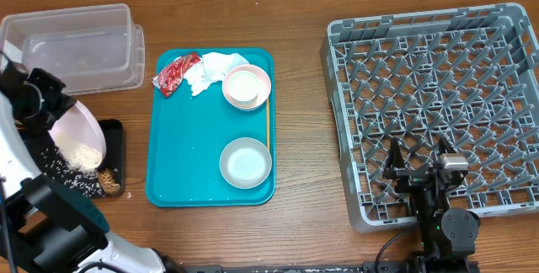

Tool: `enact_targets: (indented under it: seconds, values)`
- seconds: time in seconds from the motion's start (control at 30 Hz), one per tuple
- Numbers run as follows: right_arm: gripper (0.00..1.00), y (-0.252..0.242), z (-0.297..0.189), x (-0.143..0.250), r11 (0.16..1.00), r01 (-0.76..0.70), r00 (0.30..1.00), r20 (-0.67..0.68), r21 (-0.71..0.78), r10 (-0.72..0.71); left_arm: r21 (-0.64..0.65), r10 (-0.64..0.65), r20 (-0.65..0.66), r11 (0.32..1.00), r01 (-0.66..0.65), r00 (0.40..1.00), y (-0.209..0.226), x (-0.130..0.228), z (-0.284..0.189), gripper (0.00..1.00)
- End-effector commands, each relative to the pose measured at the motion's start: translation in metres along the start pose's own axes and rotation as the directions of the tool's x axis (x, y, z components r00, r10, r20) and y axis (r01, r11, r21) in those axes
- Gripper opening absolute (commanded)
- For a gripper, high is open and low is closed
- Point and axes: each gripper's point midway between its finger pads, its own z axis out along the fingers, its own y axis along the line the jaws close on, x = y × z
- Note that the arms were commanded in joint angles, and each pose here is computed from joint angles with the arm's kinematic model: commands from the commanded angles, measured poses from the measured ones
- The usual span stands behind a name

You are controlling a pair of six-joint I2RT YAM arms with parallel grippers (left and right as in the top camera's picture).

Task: Sort waste into correct bins and load items into the dishwasher
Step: 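Tilt the plate over the black tray to dump the rice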

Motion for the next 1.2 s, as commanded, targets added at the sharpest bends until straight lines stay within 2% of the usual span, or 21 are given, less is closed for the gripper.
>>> enact_targets:
  seconds: [0.0, 0.1, 0.4, 0.5, 0.6, 0.67, 0.83, 0.93, 1.03, 1.17]
  values:
    - [1.00, 0.000, 0.000, 0.003, 1.000, 0.000, 1.000, 0.000, 0.000, 0.000, 0.274, 0.028, -0.054, 0.962, -0.012, 0.998, -0.034, 0.002, -0.019, 0.04]
    - [1.00, 0.000, 0.000, 0.003, 1.000, 0.000, 1.000, -0.001, 0.000, 0.000, 0.363, 0.006, -0.064, 0.931, 0.018, 0.998, -0.038, -0.002, -0.030, 0.04]
    - [1.00, 0.000, 0.000, 0.003, 1.000, 0.000, 1.000, -0.001, 0.000, 0.000, 0.365, -0.113, -0.048, 0.923, 0.122, 0.992, 0.001, -0.018, -0.047, 0.04]
    - [1.00, 0.000, 0.000, 0.003, 1.000, 0.000, 1.000, -0.001, 0.001, 0.000, 0.523, -0.048, -0.035, 0.851, 0.059, 0.998, -0.012, -0.020, -0.067, 0.04]
    - [1.00, 0.000, 0.000, 0.003, 1.000, 0.000, 1.000, 0.000, 0.000, 0.000, 0.555, -0.095, -0.035, 0.826, 0.099, 0.995, -0.003, -0.025, -0.078, 0.04]
    - [1.00, 0.000, 0.000, 0.003, 1.000, 0.000, 1.000, -0.001, 0.001, 0.000, 0.595, -0.078, -0.015, 0.801, 0.072, 0.997, -0.002, -0.028, -0.086, 0.04]
    - [1.00, 0.000, 0.000, 0.003, 1.000, 0.000, 1.000, 0.000, 0.000, 0.000, 0.585, -0.116, -0.008, 0.805, 0.098, 0.993, 0.015, -0.030, -0.092, 0.04]
    - [1.00, 0.000, 0.000, 0.003, 1.000, 0.000, 1.000, -0.001, 0.001, 0.000, 0.546, -0.141, 0.004, 0.830, 0.116, 0.990, 0.031, -0.032, -0.091, 0.04]
    - [1.00, 0.000, 0.000, 0.003, 1.000, 0.000, 1.000, -0.001, 0.000, 0.000, 0.601, -0.101, 0.046, 0.798, 0.053, 0.994, 0.030, -0.034, -0.102, 0.04]
    - [1.00, 0.000, 0.000, 0.003, 1.000, 0.000, 1.000, -0.001, 0.000, 0.000, 0.614, -0.117, 0.037, 0.786, 0.070, 0.992, 0.032, -0.033, -0.106, 0.04]
